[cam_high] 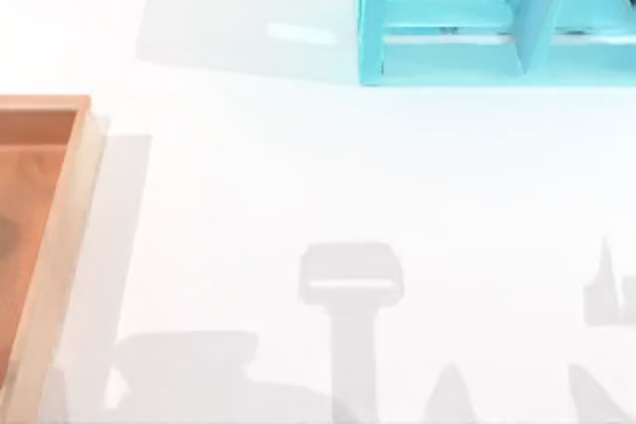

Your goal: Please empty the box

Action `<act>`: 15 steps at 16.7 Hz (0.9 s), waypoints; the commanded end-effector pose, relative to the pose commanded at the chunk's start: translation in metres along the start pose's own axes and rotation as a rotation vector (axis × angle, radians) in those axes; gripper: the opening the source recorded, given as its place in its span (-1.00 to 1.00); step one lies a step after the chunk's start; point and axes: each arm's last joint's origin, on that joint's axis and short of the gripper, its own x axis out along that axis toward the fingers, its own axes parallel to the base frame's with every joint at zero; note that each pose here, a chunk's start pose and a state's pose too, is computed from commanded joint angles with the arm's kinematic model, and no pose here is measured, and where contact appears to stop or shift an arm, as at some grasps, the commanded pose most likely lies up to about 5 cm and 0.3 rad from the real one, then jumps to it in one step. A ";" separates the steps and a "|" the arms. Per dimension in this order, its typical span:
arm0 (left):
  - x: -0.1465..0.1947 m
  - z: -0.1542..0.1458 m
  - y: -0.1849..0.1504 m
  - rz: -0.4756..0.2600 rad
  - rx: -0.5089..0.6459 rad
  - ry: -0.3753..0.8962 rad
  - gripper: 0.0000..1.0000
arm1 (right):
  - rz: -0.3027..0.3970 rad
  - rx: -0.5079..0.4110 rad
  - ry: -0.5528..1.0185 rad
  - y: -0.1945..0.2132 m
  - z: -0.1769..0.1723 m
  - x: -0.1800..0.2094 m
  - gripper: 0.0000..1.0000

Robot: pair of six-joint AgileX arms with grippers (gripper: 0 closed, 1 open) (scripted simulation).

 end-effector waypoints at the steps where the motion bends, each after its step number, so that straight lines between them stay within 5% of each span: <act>1: 0.005 0.009 0.006 -0.014 0.003 0.080 1.00 | 0.000 0.000 0.000 0.000 0.000 0.000 1.00; 7: 0.032 0.047 0.038 -0.096 0.008 0.392 1.00 | 0.000 0.000 0.000 0.000 0.000 0.000 1.00; 15: 0.039 0.053 0.044 -0.114 0.011 0.440 1.00 | 0.000 0.000 0.000 0.000 0.000 0.000 1.00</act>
